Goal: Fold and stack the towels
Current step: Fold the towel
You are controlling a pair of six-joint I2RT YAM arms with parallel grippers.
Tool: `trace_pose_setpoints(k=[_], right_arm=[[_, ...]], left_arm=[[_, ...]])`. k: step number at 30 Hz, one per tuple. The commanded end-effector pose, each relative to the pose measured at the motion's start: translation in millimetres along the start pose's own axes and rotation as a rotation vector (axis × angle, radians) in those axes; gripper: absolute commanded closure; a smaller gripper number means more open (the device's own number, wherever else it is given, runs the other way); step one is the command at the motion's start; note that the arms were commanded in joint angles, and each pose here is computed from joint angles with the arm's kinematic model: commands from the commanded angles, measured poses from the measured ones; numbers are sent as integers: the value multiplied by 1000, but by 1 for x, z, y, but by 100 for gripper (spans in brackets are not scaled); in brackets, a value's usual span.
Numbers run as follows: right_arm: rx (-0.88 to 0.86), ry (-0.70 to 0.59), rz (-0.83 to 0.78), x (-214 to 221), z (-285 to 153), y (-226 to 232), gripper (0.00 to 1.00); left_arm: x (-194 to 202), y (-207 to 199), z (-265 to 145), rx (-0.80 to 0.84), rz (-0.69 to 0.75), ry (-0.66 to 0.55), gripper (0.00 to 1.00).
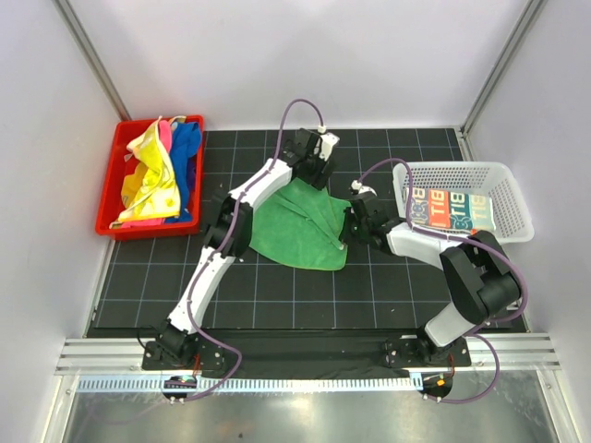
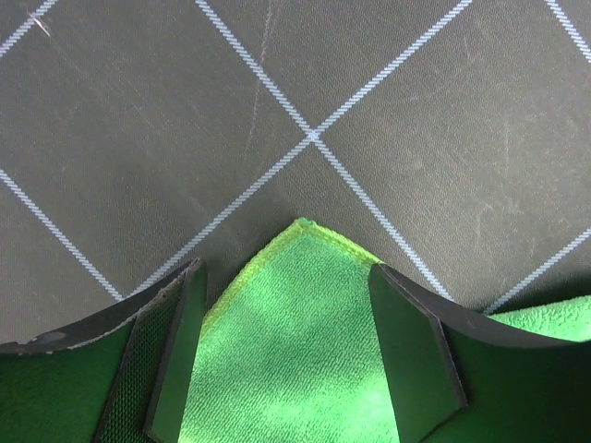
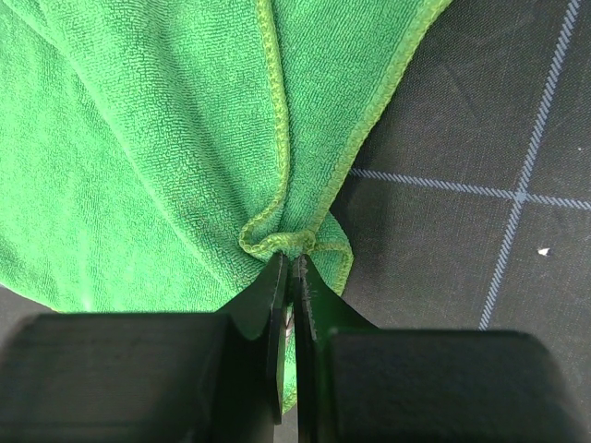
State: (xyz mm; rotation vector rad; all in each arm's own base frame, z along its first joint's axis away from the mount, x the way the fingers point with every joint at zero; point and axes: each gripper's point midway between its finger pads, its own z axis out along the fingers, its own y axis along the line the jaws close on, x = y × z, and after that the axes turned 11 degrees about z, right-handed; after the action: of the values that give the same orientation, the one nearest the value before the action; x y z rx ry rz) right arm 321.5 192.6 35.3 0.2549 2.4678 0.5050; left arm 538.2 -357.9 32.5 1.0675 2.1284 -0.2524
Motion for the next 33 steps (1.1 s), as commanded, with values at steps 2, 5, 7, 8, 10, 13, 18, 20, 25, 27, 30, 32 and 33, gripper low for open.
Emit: trace_pose_setpoints(k=[2,5,7,8,10,13,18,20,25,27,30,32,33], right_arm=[[-31,-29,8,-9,2,9,99],[-32,-28,8,-9,2,9,99],[-31,-27,9,-9,2,9,99],[-34,-24,9,-8,2,10,99],[-35,-25,7,-9,2,10,99],[-34,-26,8,-9,2,10,99],[-34,-25,7,-10,2,10,99],[-31,-25,6,-10,2,10,99],[-21,-27,9,-14,3,12,99],[-18,-38,11,-21,3,16,99],[-5,-64,10,-39,3,23,99],[34,-78,-2,-49,3,21,99],[38,-101,-18,-66,0,28,99]], left_arm=[[-17,-9,5,-18,20,-42,27],[-16,-10,6,-23,26,-35,29],[-15,-11,6,-23,29,-31,33],[-15,-11,6,-23,28,-32,34],[-15,-10,5,-29,26,-30,39],[-14,-10,6,-34,26,-27,46],[-16,-8,6,-42,27,-36,66],[-17,-7,6,-45,27,-40,71],[-30,4,-3,-91,26,-78,89],[-32,9,-6,-114,15,-90,91],[-54,32,-26,-185,-20,-161,96],[-77,50,-47,-223,-49,-234,97],[-79,61,-53,-239,-79,-253,97]])
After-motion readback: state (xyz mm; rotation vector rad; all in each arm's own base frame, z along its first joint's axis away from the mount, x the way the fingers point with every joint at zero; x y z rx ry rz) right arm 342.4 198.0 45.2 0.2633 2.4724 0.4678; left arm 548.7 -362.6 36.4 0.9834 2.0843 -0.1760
